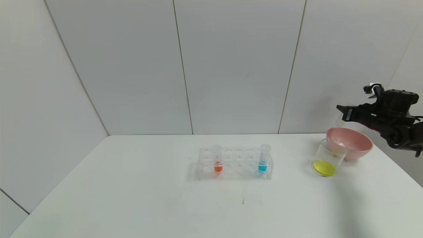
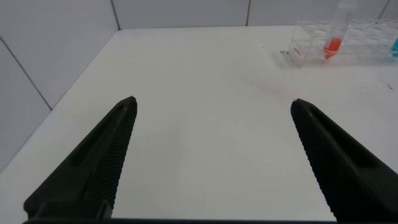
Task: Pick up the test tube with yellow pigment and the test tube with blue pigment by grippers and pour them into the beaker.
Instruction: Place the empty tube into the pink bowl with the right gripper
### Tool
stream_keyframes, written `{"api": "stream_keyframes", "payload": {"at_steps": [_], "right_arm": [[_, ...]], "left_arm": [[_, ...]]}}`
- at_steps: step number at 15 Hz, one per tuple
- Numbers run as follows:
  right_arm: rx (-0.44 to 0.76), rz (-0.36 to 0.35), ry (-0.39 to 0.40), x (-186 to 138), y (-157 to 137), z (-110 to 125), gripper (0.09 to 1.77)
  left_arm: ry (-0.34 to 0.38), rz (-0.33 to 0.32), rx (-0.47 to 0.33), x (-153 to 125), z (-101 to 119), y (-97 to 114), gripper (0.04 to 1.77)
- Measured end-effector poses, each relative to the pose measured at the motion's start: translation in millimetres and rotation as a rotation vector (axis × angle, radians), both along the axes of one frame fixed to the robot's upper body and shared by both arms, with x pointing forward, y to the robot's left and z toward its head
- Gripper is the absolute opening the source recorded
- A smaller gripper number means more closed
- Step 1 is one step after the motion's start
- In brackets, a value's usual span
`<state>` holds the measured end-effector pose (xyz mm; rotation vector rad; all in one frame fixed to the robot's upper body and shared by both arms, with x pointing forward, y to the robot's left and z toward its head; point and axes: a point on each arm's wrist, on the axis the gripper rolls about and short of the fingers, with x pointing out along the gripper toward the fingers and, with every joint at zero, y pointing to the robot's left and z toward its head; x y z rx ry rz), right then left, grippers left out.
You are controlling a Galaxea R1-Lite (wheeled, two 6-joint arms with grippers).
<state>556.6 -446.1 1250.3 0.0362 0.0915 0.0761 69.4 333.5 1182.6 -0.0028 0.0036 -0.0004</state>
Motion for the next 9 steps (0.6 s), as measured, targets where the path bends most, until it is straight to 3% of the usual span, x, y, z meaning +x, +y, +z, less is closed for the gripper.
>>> {"api": "stream_keyframes", "payload": {"at_steps": [4, 9], "right_arm": [[0.006, 0.001, 0.026, 14.2, -1.7, -23.8, 0.57], [0.006, 0.003, 0.039, 20.2, -3.2, -36.6, 0.57]], "left_arm": [[0.0, 0.0, 0.0, 0.0, 0.0, 0.0, 1.76], [0.0, 0.0, 0.0, 0.0, 0.0, 0.0, 1.76]]}}
